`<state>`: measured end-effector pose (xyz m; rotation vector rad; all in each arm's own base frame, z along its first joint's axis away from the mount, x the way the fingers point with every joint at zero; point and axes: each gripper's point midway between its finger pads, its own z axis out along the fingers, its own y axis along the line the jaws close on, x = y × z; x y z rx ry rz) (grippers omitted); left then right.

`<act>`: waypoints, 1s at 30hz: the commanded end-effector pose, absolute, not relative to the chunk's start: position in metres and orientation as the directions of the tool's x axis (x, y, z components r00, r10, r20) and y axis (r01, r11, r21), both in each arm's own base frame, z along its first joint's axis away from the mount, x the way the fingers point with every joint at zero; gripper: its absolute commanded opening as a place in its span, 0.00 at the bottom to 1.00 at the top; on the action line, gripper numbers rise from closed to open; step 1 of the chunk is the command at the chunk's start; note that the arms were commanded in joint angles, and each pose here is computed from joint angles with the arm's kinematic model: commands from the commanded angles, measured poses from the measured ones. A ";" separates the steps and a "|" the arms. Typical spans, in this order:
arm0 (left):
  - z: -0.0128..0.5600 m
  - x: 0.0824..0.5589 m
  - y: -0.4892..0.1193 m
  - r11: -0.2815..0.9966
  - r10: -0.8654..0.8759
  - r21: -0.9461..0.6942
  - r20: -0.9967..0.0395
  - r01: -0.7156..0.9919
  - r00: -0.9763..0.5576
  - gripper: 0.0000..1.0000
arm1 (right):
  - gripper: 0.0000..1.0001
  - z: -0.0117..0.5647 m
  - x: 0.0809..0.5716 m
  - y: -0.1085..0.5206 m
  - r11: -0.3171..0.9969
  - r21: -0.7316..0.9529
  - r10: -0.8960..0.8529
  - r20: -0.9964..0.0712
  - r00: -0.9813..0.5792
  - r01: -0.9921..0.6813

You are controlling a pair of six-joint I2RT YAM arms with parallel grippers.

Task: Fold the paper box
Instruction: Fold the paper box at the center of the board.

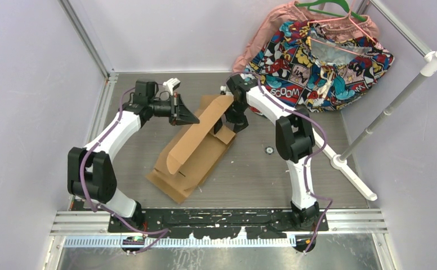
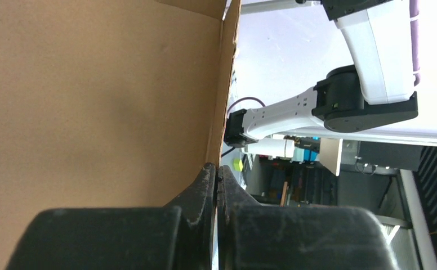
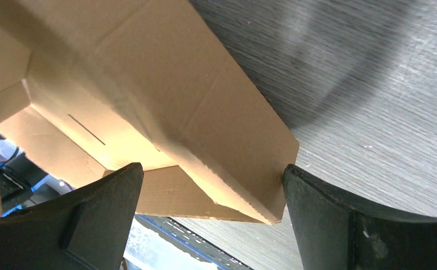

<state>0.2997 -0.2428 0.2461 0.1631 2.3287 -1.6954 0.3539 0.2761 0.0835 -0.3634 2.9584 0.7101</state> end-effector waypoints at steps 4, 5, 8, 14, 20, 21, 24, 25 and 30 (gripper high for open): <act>0.272 0.316 -0.226 0.198 -0.142 -0.942 -0.300 0.270 -0.943 0.00 | 1.00 0.125 0.349 0.299 0.706 0.560 -0.302 -0.315 -0.900 -0.433; 0.273 0.317 -0.226 0.195 -0.144 -0.943 -0.300 0.270 -0.943 0.00 | 1.00 0.125 0.350 0.301 0.696 0.564 -0.305 -0.329 -0.893 -0.445; 0.277 0.319 -0.227 0.169 -0.148 -0.947 -0.297 0.272 -0.943 0.00 | 1.00 0.123 0.351 0.303 0.682 0.548 -0.323 -0.369 -0.872 -0.484; 0.283 0.322 -0.227 0.135 -0.158 -0.954 -0.288 0.269 -0.944 0.00 | 1.00 0.123 0.353 0.304 0.673 0.479 -0.364 -0.449 -0.816 -0.564; 0.296 0.327 -0.226 0.059 -0.182 -0.961 -0.275 0.269 -0.944 0.00 | 1.00 0.116 0.359 0.306 0.676 0.392 -0.379 -0.542 -0.750 -0.624; 0.296 0.328 -0.226 0.050 -0.186 -0.962 -0.274 0.269 -0.944 0.00 | 1.00 0.115 0.361 0.306 0.682 0.381 -0.370 -0.556 -0.744 -0.624; 0.300 0.330 -0.224 0.015 -0.195 -0.964 -0.264 0.266 -0.945 0.00 | 1.00 0.112 0.366 0.304 0.698 0.365 -0.337 -0.592 -0.732 -0.617; 0.300 0.331 -0.224 0.003 -0.200 -0.965 -0.256 0.261 -0.946 0.00 | 1.00 0.111 0.370 0.304 0.712 0.360 -0.317 -0.601 -0.734 -0.603; 0.304 0.333 -0.221 -0.064 -0.209 -0.965 -0.237 0.256 -0.949 0.00 | 1.00 0.102 0.374 0.306 0.721 0.371 -0.288 -0.607 -0.740 -0.585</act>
